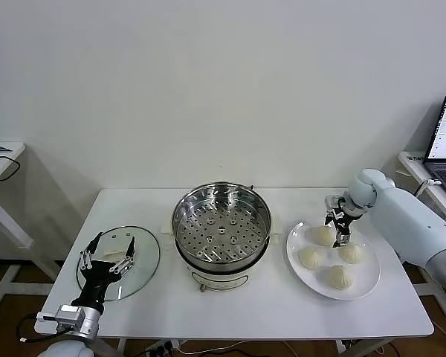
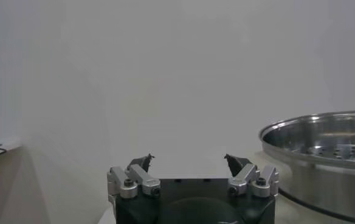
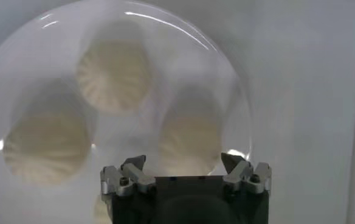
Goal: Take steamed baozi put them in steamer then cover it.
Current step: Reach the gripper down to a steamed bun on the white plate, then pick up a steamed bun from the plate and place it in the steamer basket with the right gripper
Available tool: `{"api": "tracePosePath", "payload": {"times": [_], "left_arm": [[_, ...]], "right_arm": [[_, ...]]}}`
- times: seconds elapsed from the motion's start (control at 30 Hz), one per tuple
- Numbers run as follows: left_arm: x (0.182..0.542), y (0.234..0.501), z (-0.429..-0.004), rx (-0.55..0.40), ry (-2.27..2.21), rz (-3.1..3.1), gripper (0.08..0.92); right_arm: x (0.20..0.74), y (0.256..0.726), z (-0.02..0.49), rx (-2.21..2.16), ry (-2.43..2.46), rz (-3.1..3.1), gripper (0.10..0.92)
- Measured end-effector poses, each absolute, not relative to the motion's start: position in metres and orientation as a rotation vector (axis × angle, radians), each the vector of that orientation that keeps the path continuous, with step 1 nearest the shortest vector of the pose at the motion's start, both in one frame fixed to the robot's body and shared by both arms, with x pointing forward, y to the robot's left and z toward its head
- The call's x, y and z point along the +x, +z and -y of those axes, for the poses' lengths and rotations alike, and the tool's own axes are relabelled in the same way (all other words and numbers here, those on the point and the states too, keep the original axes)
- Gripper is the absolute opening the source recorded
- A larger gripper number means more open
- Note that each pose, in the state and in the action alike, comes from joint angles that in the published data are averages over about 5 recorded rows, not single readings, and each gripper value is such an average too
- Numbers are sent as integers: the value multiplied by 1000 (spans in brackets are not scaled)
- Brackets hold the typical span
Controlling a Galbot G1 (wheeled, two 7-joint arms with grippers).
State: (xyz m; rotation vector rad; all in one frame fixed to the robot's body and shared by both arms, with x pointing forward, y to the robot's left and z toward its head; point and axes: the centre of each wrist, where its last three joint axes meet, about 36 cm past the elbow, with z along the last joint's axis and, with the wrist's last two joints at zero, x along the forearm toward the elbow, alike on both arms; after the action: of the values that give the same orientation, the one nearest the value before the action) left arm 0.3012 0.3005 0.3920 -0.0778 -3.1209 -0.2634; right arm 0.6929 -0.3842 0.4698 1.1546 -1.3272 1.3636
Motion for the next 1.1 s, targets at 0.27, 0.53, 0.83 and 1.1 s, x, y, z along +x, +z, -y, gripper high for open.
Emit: {"api": "tracePosePath", "payload": {"times": [0.27, 0.53, 0.83, 1.1], "left_arm": [[301, 391, -301, -76, -263, 3120, 823], [303, 389, -301, -76, -260, 3119, 823], [304, 387, -302, -72, -258, 3117, 823], [304, 388, -300, -74, -256, 3122, 823]], "right_arm": [[695, 465, 379, 1153, 1370, 1326, 819], [693, 460, 379, 1155, 1372, 1313, 748], [692, 463, 381, 1158, 1377, 1320, 718], [687, 488, 385, 1181, 1396, 1335, 696]]}}
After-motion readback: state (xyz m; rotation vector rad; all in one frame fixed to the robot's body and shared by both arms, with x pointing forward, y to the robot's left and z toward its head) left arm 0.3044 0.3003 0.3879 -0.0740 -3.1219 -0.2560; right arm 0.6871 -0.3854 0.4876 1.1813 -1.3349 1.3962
